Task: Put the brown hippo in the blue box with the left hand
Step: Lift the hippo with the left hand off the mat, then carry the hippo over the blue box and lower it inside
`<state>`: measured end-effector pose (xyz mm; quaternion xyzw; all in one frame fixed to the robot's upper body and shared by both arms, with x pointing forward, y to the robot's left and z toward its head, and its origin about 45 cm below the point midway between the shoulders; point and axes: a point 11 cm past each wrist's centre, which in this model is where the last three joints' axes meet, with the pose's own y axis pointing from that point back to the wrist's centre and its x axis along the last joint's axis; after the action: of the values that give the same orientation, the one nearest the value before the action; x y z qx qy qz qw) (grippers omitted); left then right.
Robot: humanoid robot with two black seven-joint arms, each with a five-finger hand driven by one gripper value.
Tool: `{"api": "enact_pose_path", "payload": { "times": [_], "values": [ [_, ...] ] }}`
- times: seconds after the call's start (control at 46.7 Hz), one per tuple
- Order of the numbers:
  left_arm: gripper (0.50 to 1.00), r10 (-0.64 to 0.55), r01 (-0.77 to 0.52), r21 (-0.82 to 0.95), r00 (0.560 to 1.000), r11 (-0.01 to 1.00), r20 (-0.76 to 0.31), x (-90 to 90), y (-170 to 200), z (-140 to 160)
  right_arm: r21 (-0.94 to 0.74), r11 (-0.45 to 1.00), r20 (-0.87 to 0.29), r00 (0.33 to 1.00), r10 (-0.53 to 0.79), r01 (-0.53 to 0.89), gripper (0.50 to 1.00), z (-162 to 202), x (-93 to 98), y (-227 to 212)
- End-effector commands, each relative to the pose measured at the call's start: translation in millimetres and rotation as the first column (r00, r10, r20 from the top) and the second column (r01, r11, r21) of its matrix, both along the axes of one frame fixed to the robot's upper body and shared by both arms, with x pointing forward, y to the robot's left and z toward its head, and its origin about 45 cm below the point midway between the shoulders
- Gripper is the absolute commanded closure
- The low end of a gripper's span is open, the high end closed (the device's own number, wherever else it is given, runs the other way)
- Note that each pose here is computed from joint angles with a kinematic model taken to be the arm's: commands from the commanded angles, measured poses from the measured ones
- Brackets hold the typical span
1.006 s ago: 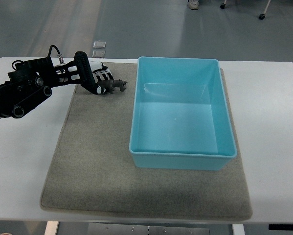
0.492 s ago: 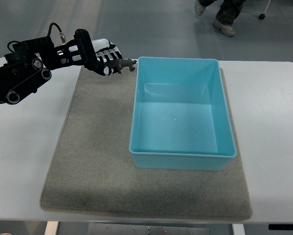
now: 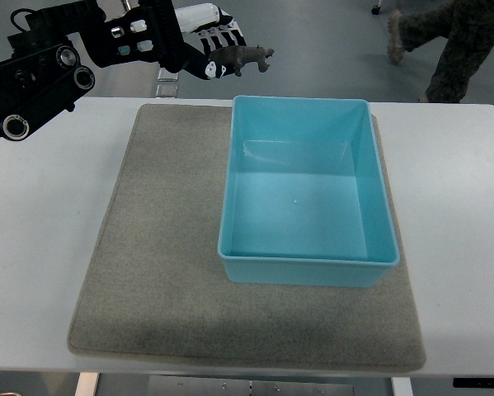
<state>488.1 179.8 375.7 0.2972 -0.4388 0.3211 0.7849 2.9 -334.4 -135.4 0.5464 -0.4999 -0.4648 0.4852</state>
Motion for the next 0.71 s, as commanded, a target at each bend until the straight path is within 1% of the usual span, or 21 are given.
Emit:
{"api": "enact_pose_path", "payload": {
  "times": [0.0, 0.086, 0.171, 0.428, 0.535, 0.685],
  "values": [
    [1.0, -0.054, 0.054, -0.001, 0.999, 0.999, -0.002, -8.5, -16.5, 1.5, 0.0, 1.0, 0.0, 1.0, 0.0, 0.0, 0.564, 0.0, 0.0, 0.0],
    [1.0, -0.078, 0.078, -0.002, 0.997, 0.997, -0.006, -11.8, -25.0, 0.4, 0.0, 1.0, 0.0, 1.0, 0.0, 0.0, 0.564, 0.0, 0.0, 0.0],
    [1.0, -0.129, 0.129, 0.0, 0.991, 0.992, -0.025, -18.2, -48.2, -8.8, 0.0, 1.0, 0.0, 1.0, 0.0, 0.0, 0.564, 0.0, 0.0, 0.0],
    [1.0, -0.227, 0.234, 0.049, 0.966, 0.971, -0.12, -38.0, -90.5, -53.3, 0.0, 1.0, 0.0, 1.0, 0.0, 0.0, 0.564, 0.0, 0.0, 0.0],
    [1.0, -0.253, 0.265, 0.057, 0.954, 0.963, -0.163, -48.3, -102.1, -75.5, 0.0, 1.0, 0.0, 1.0, 0.0, 0.0, 0.564, 0.0, 0.0, 0.0],
    [1.0, -0.27, 0.286, 0.058, 0.943, 0.956, -0.195, -55.4, -113.9, -92.1, 0.0, 1.0, 0.0, 1.0, 0.0, 0.0, 0.564, 0.0, 0.0, 0.0]
  ]
}}
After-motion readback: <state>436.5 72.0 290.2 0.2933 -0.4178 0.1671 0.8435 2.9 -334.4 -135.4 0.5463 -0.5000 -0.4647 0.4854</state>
